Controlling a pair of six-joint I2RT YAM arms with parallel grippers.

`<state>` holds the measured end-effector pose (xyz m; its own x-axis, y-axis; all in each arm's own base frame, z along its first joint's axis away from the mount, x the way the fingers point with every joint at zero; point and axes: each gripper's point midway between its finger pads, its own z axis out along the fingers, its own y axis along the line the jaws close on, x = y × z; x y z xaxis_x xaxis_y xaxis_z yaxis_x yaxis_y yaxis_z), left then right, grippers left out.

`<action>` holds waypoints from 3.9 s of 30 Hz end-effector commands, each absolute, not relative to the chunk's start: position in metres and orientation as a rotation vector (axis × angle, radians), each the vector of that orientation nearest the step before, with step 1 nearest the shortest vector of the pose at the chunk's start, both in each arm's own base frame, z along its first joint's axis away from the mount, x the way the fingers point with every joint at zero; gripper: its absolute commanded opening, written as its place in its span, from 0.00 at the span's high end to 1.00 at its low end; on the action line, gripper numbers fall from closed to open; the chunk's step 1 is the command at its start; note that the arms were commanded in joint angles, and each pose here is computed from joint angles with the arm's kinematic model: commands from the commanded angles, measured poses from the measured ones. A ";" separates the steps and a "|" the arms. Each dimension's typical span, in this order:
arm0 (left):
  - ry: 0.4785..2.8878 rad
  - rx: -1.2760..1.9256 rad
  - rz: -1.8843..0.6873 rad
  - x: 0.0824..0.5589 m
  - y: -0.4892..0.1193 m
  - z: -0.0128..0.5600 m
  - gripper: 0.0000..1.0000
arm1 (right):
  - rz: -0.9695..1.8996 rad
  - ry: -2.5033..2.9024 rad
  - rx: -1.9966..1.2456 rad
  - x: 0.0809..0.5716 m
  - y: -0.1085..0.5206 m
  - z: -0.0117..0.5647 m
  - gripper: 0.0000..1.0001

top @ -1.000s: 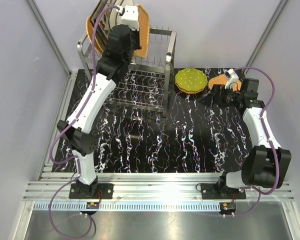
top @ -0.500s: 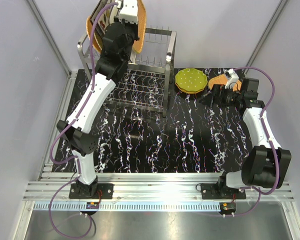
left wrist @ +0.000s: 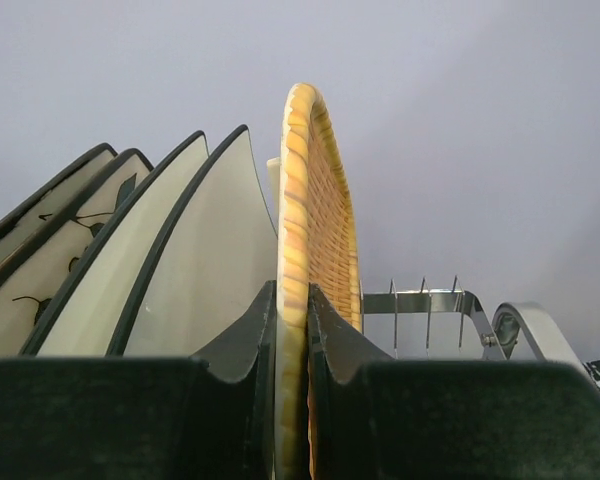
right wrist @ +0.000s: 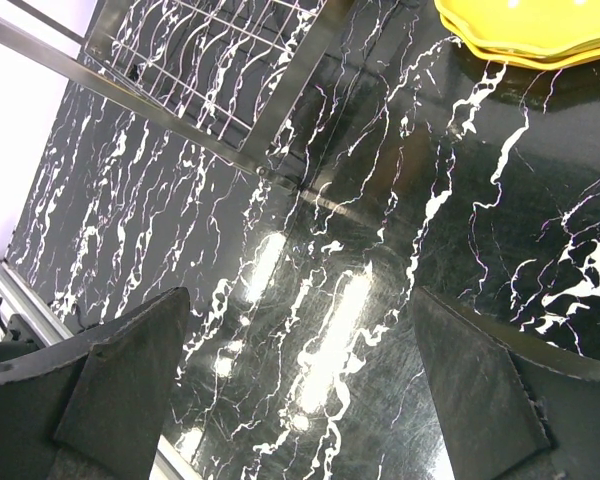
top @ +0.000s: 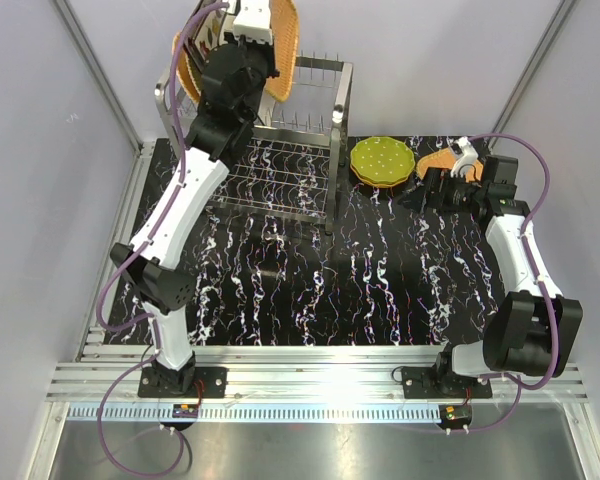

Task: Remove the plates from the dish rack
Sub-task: Grab a plate with the left arm, then pass the plate from the left arm to the right, then place the plate on the table

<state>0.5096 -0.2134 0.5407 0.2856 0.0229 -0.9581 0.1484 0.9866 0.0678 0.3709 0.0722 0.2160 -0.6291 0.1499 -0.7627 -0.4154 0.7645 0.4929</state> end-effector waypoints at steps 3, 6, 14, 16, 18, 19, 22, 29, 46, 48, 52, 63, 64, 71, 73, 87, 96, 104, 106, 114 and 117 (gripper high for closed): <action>0.946 0.013 -0.249 0.431 -0.179 0.669 1.00 | 0.835 1.984 -0.260 0.377 0.078 0.258 0.00; 0.931 -0.001 -0.289 0.423 -0.178 0.676 1.00 | 0.840 1.976 -0.265 0.378 0.078 0.262 0.00; 0.913 -0.036 -0.433 0.399 -0.177 0.685 1.00 | 0.877 1.935 -0.310 0.374 0.085 0.282 0.00; 0.899 -0.040 -0.479 0.387 -0.176 0.690 1.00 | 0.899 1.909 -0.334 0.372 0.088 0.293 0.00; 0.912 -0.039 -0.554 0.383 -0.183 0.685 1.00 | 0.933 1.884 -0.351 0.369 0.093 0.303 0.00; 0.906 -0.039 -0.586 0.375 -0.182 0.687 1.00 | 0.944 1.863 -0.365 0.368 0.095 0.311 0.00; 0.915 -0.038 -0.699 0.361 -0.188 0.682 1.00 | 1.011 1.792 -0.412 0.360 0.104 0.335 0.00; 0.944 -0.028 -0.931 0.337 -0.206 0.656 1.00 | 1.154 1.604 -0.482 0.339 0.126 0.403 0.00; 1.021 -0.001 -1.245 0.297 -0.227 0.579 1.00 | 1.335 1.532 -0.463 0.298 0.175 0.432 0.00; 1.030 0.004 -1.261 0.294 -0.228 0.575 1.00 | 1.349 1.546 -0.436 0.300 0.177 0.427 0.00; 1.062 0.012 -1.295 0.290 -0.233 0.562 1.00 | 1.394 1.567 -0.387 0.303 0.183 0.421 0.00; 1.116 0.020 -1.354 0.285 -0.247 0.535 1.00 | 1.457 1.573 -0.379 0.303 0.201 0.415 0.01; 1.120 0.019 -1.358 0.286 -0.248 0.533 1.00 | 1.459 1.575 -0.374 0.303 0.202 0.414 0.02; 1.136 0.026 -1.381 0.284 -0.256 0.524 1.00 | 1.477 1.601 -0.335 0.308 0.211 0.405 0.13; 1.141 0.024 -1.385 0.285 -0.257 0.520 1.00 | 1.487 1.607 -0.331 0.308 0.213 0.405 0.16; 1.183 0.011 -1.398 0.291 -0.266 0.500 1.00 | 1.530 1.614 -0.291 0.311 0.217 0.403 0.67; 1.208 -0.003 -1.372 0.291 -0.263 0.487 0.77 | 1.583 1.571 -0.349 0.298 0.218 0.406 1.00; 1.212 -0.018 -1.206 0.286 -0.237 0.484 0.18 | 1.549 1.601 -0.290 0.305 0.188 0.400 1.00; 1.237 -0.026 -1.154 0.288 -0.231 0.477 0.14 | 1.542 1.633 -0.270 0.307 0.175 0.396 1.00; 1.280 -0.009 -0.961 0.275 -0.198 0.458 0.07 | 1.474 1.781 -0.157 0.304 0.133 0.363 1.00; 1.305 -0.035 -0.893 0.271 -0.183 0.443 0.04 | 1.432 1.850 -0.090 0.302 0.119 0.349 1.00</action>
<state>0.2673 -0.2029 0.4565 -0.0721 -0.6225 -0.7793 0.6170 0.5861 -0.5252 0.3246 0.1223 0.3407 -0.6942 0.4359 -0.5728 -0.4622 0.3400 0.8190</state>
